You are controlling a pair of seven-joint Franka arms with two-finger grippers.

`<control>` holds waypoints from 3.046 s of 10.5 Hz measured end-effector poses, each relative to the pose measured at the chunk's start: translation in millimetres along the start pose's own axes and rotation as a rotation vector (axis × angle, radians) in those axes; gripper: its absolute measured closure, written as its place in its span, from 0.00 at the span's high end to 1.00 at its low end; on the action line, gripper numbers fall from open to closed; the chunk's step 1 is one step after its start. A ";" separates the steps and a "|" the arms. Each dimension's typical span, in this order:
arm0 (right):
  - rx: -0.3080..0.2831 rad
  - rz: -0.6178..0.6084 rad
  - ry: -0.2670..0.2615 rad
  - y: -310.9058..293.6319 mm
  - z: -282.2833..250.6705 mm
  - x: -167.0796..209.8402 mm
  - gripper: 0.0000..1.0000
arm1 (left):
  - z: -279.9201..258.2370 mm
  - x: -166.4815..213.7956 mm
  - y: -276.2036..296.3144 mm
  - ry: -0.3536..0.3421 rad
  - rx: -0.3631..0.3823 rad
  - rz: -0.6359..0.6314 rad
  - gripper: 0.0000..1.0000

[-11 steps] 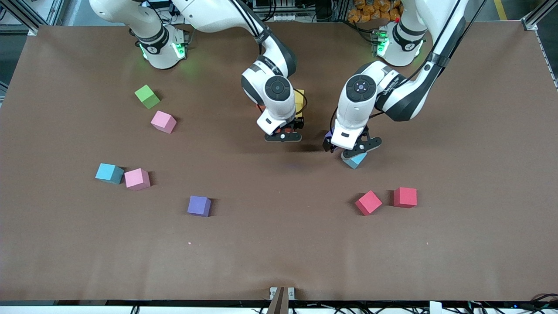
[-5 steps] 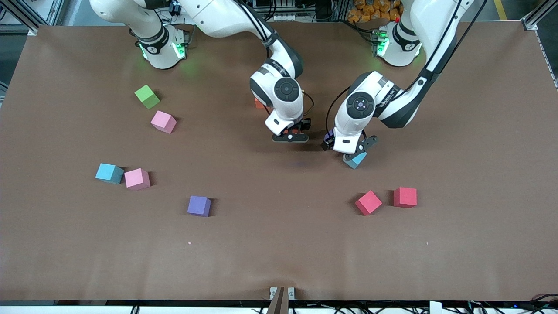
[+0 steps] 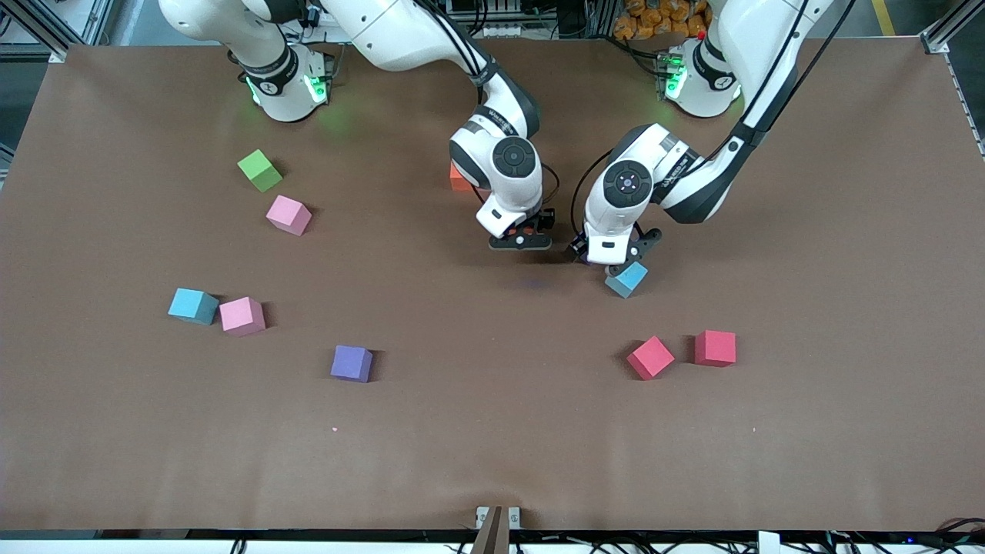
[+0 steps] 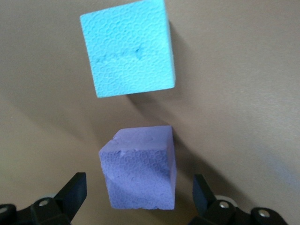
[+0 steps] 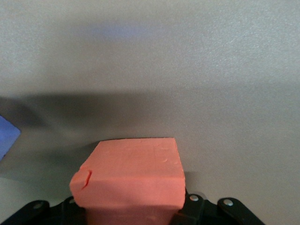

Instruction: Form number 2 with 11 blocks

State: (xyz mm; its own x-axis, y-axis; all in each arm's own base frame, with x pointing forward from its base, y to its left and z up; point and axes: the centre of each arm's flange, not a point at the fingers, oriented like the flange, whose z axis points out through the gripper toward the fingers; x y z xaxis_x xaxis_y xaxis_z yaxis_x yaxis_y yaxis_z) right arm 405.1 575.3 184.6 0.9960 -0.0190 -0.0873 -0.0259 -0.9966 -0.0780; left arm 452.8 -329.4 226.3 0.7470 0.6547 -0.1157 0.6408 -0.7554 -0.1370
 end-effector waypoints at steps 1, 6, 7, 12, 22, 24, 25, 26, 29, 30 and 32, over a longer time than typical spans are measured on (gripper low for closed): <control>-0.003 -0.002 0.000 0.1 0.2 -0.2 0.59 | 2.7 -1.6 -1.7 -0.002 0.006 -0.012 1.00; -0.050 -0.022 -0.018 1.9 1.1 -3.3 0.59 | 15.9 -8.1 -4.2 -0.011 -0.019 -0.053 1.00; -0.051 -0.023 -0.018 1.9 1.2 -3.4 0.59 | 20.8 -8.6 -4.0 -0.017 -0.023 -0.053 1.00; -0.059 -0.016 -0.016 0.3 1.5 -6.7 0.59 | 24.9 -3.0 -3.7 -0.025 -0.030 -0.064 0.78; -0.063 -0.007 -0.018 -4.9 3.6 -16.1 0.98 | -49.7 16.1 23.2 -0.019 -0.125 -0.206 0.54; -0.052 0.006 -0.010 -8.7 -4.4 -16.6 1.00 | -62.9 19.0 27.9 -0.045 -0.121 -0.232 0.54; -0.038 0.022 0.000 -11.4 -15.9 -15.5 1.00 | -69.2 19.9 29.9 -0.062 -0.117 -0.246 0.54; -0.023 0.030 0.008 -14.1 -32.0 -15.1 1.00 | -76.6 19.0 32.3 -0.077 -0.115 -0.254 0.54; -0.007 0.030 0.015 -5.1 -80.0 -17.4 1.00 | -96.4 3.4 36.3 -0.099 -0.125 -0.249 0.54; -0.004 0.020 0.018 6.6 -94.3 -14.0 1.00 | -100.4 -1.4 36.3 -0.110 -0.127 -0.257 0.54; -0.014 0.005 0.003 45.3 -122.4 8.0 1.00 | -107.5 -13.2 37.2 -0.133 -0.131 -0.298 0.54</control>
State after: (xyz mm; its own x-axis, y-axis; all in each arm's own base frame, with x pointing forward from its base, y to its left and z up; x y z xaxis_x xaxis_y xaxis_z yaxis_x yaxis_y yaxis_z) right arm 422.4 520.2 301.9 0.9961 -0.0241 -0.0844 -0.0295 -0.9975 -0.0640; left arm 485.9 -369.2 328.5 0.5000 0.8381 -0.2179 0.8507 -0.5225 -0.0574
